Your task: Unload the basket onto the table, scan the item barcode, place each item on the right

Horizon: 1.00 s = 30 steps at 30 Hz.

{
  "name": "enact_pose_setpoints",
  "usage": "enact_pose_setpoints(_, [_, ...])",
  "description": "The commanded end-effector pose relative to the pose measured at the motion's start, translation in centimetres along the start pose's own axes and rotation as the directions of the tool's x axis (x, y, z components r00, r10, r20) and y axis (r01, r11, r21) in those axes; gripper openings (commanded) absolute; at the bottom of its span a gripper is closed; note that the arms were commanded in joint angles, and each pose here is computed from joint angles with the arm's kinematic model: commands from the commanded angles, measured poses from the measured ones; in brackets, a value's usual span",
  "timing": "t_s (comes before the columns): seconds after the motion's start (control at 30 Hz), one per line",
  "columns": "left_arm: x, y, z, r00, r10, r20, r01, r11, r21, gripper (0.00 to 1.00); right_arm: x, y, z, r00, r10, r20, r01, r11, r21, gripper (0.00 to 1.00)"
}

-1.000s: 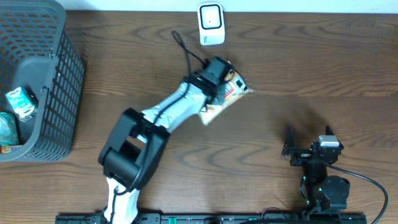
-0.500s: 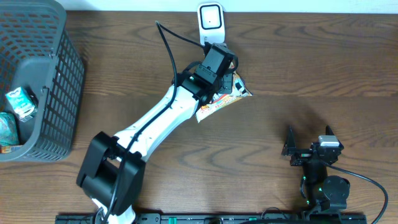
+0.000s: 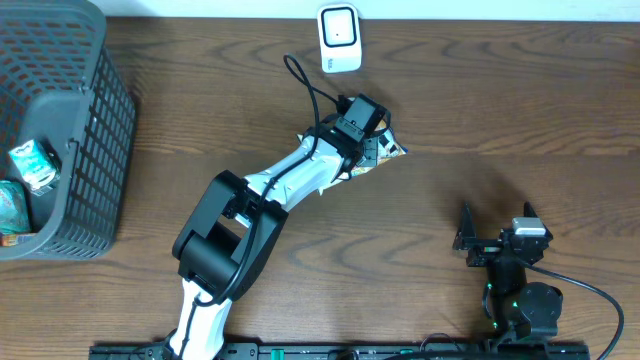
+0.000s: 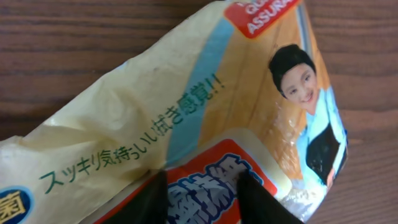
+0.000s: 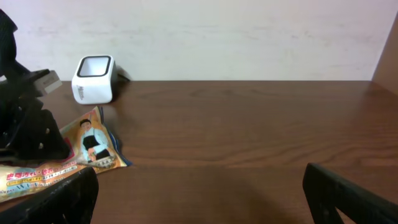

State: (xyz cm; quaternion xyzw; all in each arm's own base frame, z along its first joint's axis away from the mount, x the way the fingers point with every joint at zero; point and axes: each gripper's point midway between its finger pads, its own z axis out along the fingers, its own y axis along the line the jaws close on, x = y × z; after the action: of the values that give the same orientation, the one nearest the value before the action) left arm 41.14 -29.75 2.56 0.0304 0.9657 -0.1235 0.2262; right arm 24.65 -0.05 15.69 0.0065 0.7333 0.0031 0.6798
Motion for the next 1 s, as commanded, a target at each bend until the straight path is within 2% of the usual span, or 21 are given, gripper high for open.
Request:
enact_pose_setpoints(0.0, [0.1, 0.4, -0.6, 1.000, 0.025, -0.005, -0.025, 1.000, -0.011, 0.61, 0.1, -0.2, 0.0, 1.000, 0.004, -0.001, -0.004, 1.000, 0.006, 0.99])
enact_pose_setpoints(0.03, [-0.7, 0.1, -1.6, 0.999, 0.034, 0.017, -0.034, 0.999, 0.001, 0.66, 0.1, -0.2, 0.0, 1.000, 0.004, -0.001, -0.004, 1.000, 0.006, 0.99])
enact_pose_setpoints(0.13, [-2.7, -1.0, -4.8, 0.995, 0.051, 0.089, -0.055, 0.998, 0.040, 0.70, 0.1, -0.2, 0.0, 1.000, 0.004, -0.001, -0.004, 1.000, 0.006, 0.99])
enact_pose_setpoints(0.2, [-4.2, -1.8, -7.4, 0.989, 0.044, 0.143, -0.054, 0.996, 0.070, 0.97, 0.1, -0.2, 0.0, 1.000, 0.005, -0.001, -0.005, 1.000, 0.006, 0.99])
enact_pose_setpoints(0.33, [-5.1, -2.1, -10.4, 0.983, 0.036, 0.183, -0.053, 0.995, 0.089, 0.98, 0.1, -0.2, 0.0, 1.000, 0.004, -0.001, -0.004, 1.000, 0.006, 0.99])
enact_pose_setpoints(0.43, [-3.7, -1.2, -10.0, 0.993, 0.008, 0.122, -0.015, 0.998, 0.061, 0.98, 0.1, -0.2, 0.0, 1.000, 0.004, -0.001, -0.004, 1.000, 0.006, 0.99])
enact_pose_setpoints(0.47, [-2.2, -0.4, -9.1, 0.997, -0.049, 0.062, 0.047, 0.998, 0.029, 0.98, 0.1, -0.2, 0.0, 1.000, 0.004, -0.001, -0.004, 1.000, 0.006, 0.99])
enact_pose_setpoints(0.63, [1.0, 1.6, -5.5, 0.991, -0.125, -0.044, 0.122, 0.990, -0.067, 0.98, 0.1, -0.2, 0.0, 1.000, 0.004, -0.001, -0.004, 1.000, 0.006, 0.99])
enact_pose_setpoints(0.83, [4.5, 3.8, -0.7, 0.979, -0.149, -0.142, 0.124, 0.978, -0.167, 0.98, 0.1, -0.2, 0.0, 1.000, 0.004, -0.001, -0.004, 1.000, 0.006, 0.99])
enact_pose_setpoints(0.97, [5.7, 4.9, 0.3, 0.974, -0.147, -0.174, 0.108, 0.971, -0.214, 0.98, 0.1, -0.2, 0.0, 1.000, 0.004, -0.001, -0.004, 1.000, 0.006, 0.99])
